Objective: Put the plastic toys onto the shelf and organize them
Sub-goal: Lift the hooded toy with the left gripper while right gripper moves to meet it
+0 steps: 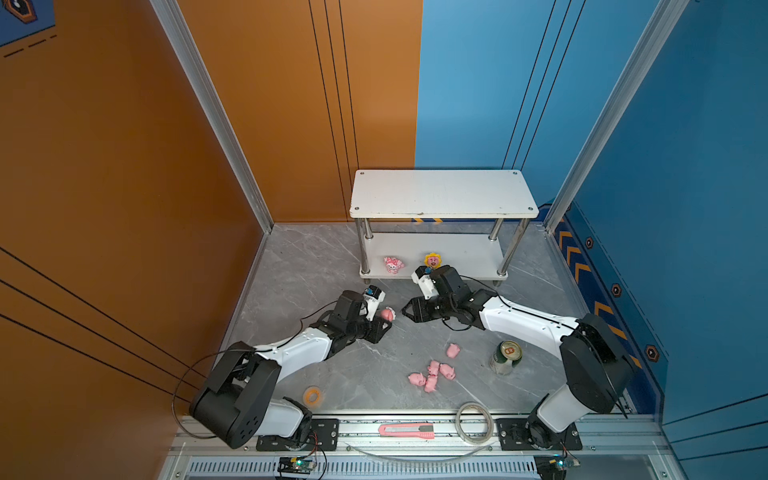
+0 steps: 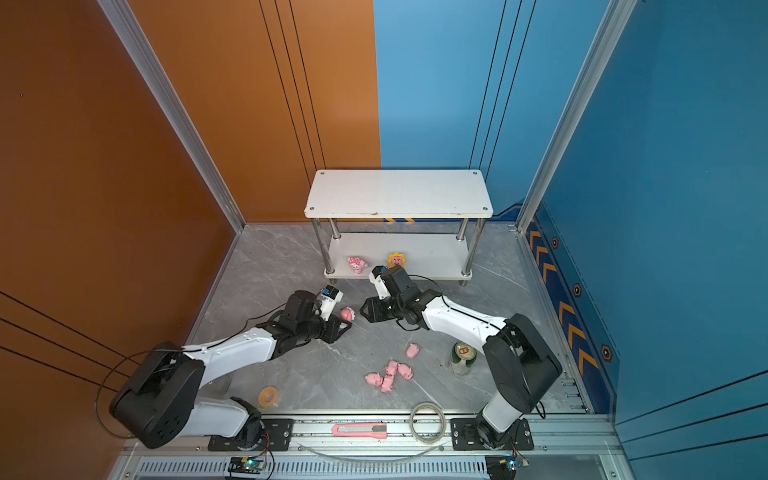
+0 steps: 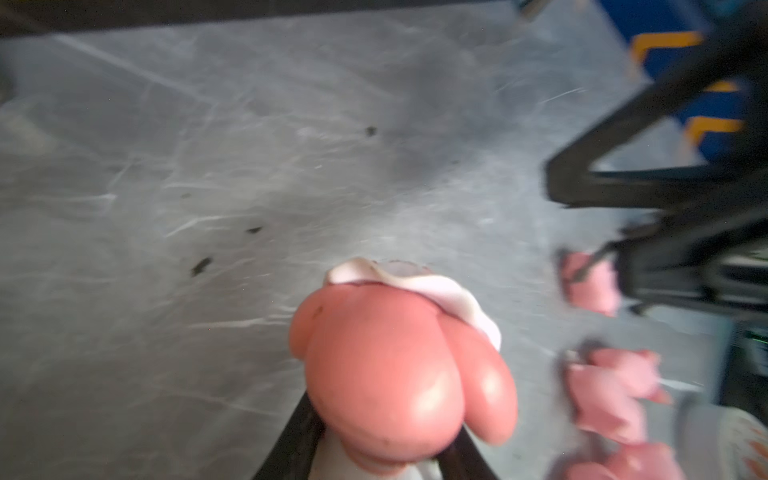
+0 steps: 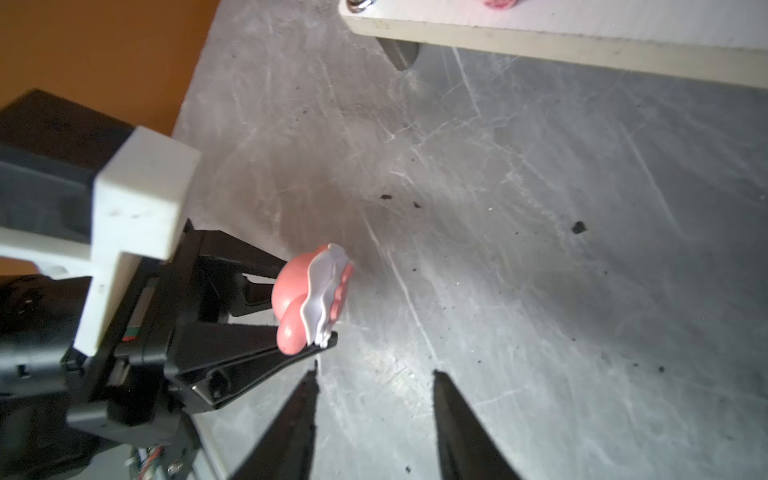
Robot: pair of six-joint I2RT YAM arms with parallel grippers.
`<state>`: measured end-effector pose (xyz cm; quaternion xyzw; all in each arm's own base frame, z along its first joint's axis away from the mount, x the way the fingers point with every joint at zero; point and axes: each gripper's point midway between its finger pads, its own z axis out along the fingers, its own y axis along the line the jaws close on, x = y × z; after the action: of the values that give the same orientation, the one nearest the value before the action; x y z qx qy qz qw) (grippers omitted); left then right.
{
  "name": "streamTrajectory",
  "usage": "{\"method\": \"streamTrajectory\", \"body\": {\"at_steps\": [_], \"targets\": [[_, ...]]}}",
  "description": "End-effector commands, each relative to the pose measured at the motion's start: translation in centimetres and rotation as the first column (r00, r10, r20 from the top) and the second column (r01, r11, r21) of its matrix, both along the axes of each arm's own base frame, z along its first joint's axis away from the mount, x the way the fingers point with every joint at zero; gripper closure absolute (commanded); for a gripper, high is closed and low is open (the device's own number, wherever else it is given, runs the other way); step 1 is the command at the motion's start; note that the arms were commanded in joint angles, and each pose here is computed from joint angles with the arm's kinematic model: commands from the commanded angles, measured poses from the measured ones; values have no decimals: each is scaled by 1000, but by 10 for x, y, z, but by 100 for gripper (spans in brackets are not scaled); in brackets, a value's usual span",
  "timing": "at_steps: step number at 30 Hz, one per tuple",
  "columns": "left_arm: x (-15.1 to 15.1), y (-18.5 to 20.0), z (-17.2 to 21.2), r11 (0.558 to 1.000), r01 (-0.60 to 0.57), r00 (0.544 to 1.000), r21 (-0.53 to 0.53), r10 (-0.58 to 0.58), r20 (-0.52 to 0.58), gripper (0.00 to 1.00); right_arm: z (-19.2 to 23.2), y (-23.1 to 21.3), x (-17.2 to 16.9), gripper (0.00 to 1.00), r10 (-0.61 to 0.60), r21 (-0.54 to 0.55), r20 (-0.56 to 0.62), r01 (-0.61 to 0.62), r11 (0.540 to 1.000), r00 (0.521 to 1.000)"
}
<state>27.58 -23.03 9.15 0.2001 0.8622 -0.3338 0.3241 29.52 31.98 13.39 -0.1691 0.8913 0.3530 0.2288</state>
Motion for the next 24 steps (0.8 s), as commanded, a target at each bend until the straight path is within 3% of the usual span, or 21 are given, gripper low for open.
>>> {"method": "streamTrajectory", "body": {"at_steps": [1,5,8,13,17,24], "targets": [[-30,-39,69,931,230,973,-284,-212,93,75,37,8,-18,30,124,159,17,-125,979,992],[-53,-56,109,847,352,936,-398,-313,162,77,73,9,-35,16,185,292,67,-196,936,981],[-68,-64,131,792,418,908,-445,-364,207,79,101,6,-49,11,205,353,130,-239,905,970],[-88,-74,164,714,509,861,-481,-431,270,80,119,4,-77,10,259,341,177,-306,889,949],[-103,-76,184,676,552,834,-488,-455,313,81,121,0,-90,18,281,317,184,-327,890,942],[-114,-76,197,655,569,823,-497,-460,335,82,132,-15,-100,35,255,294,222,-314,903,941]]}}
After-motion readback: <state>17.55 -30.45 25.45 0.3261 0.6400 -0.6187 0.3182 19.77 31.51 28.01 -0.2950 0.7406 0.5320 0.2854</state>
